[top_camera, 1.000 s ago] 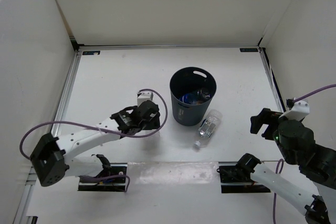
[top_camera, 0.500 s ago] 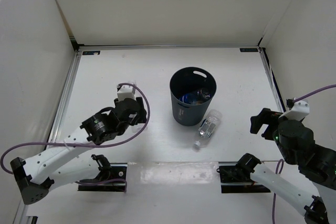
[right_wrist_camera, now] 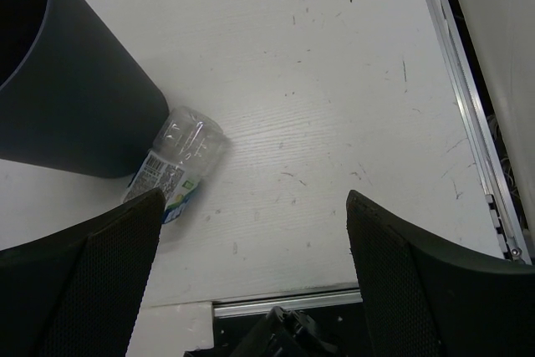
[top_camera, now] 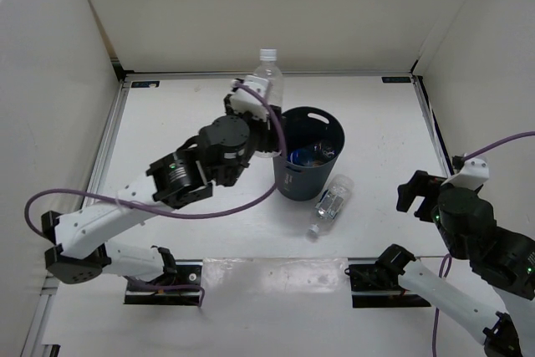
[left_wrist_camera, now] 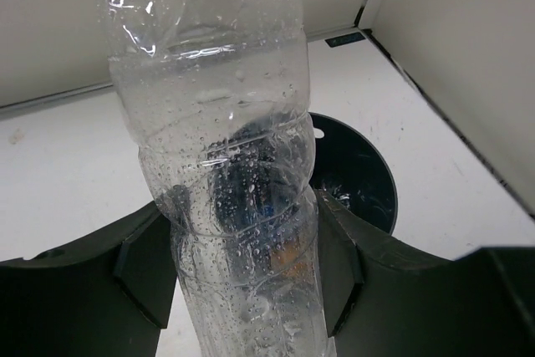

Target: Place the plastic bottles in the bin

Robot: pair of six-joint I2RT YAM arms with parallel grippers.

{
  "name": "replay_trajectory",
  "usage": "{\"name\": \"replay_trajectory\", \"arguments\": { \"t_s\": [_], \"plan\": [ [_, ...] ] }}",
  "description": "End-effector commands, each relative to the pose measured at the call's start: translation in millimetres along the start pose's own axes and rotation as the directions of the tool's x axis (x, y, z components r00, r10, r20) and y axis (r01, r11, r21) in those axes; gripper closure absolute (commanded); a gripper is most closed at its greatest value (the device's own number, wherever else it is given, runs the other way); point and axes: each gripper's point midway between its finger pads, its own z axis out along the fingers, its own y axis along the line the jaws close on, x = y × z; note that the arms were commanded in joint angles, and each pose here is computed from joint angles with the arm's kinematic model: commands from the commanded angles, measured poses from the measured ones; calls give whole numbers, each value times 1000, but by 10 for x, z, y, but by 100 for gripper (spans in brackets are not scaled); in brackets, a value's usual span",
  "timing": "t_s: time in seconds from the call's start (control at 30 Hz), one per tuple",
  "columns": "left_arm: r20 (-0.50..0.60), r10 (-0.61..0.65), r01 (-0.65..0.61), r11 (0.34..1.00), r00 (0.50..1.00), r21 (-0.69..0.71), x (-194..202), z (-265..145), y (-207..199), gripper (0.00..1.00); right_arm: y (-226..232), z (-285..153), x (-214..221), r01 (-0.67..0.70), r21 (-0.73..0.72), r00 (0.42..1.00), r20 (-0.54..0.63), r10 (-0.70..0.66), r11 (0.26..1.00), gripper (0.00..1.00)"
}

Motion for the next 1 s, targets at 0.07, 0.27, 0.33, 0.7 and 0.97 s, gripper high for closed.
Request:
{"name": "replay_trajectory", "arguments": {
  "t_s": [0.07, 0.27, 0.33, 0.7, 0.97],
  "plan": [
    [62, 93, -94, 996, 994, 10, -90, 199, -221, 49, 47, 49, -46, 6, 8, 1000, 8, -6, 1000, 10],
    [100, 114, -119, 992, 988, 43, 37, 424, -453, 49, 47, 49, -55, 1, 11, 1000, 10, -1, 1000, 10],
    [91, 173, -177, 983, 981, 43, 169, 494, -478, 47, 47, 52, -52, 5, 11, 1000, 11, -5, 1000, 10],
    [102, 166, -174, 982, 981, 79, 578, 769, -742, 46, 76, 87, -50, 12, 14, 1000, 6, -12, 1000, 10],
    [79, 185, -192, 977, 980, 92, 747, 840, -823, 33, 88, 98, -52, 11, 11, 1000, 9, -11, 1000, 10]
  ]
}}
